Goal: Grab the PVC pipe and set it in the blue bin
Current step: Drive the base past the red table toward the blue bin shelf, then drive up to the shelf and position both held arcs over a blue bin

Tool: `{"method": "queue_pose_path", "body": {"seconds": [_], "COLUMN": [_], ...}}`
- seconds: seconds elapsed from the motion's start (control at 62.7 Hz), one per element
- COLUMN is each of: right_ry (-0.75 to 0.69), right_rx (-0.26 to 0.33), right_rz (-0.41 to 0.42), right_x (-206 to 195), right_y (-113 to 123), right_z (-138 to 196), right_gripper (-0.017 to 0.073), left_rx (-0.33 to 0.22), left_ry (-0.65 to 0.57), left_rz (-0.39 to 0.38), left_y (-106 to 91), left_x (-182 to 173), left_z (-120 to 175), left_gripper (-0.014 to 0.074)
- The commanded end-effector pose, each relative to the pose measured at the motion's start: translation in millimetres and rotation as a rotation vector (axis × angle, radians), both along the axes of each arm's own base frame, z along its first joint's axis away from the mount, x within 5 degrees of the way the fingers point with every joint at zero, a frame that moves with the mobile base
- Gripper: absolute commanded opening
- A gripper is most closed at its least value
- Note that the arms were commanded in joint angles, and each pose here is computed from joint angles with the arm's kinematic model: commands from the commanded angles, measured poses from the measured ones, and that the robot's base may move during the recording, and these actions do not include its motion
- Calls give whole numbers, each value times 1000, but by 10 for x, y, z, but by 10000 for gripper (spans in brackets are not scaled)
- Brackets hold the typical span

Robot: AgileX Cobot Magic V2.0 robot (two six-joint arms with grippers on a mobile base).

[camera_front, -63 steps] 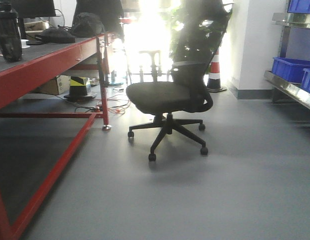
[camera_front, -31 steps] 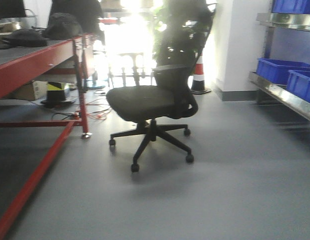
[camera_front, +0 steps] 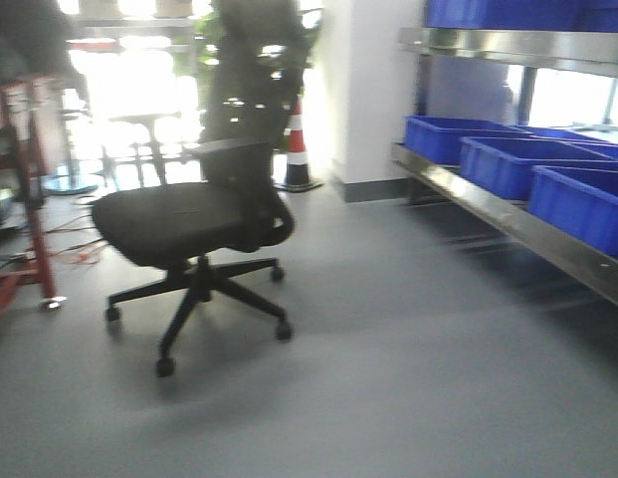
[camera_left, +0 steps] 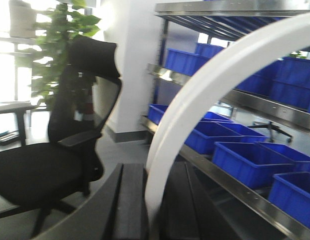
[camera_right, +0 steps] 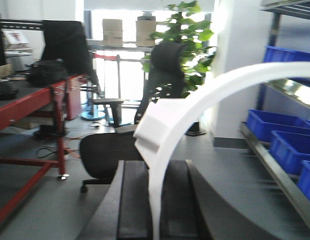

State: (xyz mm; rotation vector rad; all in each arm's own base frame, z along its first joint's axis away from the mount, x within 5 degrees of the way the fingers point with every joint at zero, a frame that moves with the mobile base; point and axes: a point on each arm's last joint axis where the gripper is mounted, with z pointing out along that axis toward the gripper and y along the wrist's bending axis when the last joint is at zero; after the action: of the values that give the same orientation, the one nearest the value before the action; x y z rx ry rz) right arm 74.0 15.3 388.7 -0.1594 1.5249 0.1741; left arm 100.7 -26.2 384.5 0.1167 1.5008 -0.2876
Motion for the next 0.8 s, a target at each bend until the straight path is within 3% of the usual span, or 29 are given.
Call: {"method": "queue_pose_path", "body": {"seconds": [0.0, 0.782], "right_ry": [-26, -33], "right_rx": [0, 1], "right_rz": [2, 3], "right_x": [-16, -16], "right_y": [-2, -1], "right_z": [31, 37], "right_gripper": [-167, -167], "left_rx": [-18, -18], "left_ry": [-33, -33], "left_rz": [-2, -2], "left_y": [1, 1], "left_x": [-11, -11], "left_z": [51, 51], "left_gripper": [-111, -111]}}
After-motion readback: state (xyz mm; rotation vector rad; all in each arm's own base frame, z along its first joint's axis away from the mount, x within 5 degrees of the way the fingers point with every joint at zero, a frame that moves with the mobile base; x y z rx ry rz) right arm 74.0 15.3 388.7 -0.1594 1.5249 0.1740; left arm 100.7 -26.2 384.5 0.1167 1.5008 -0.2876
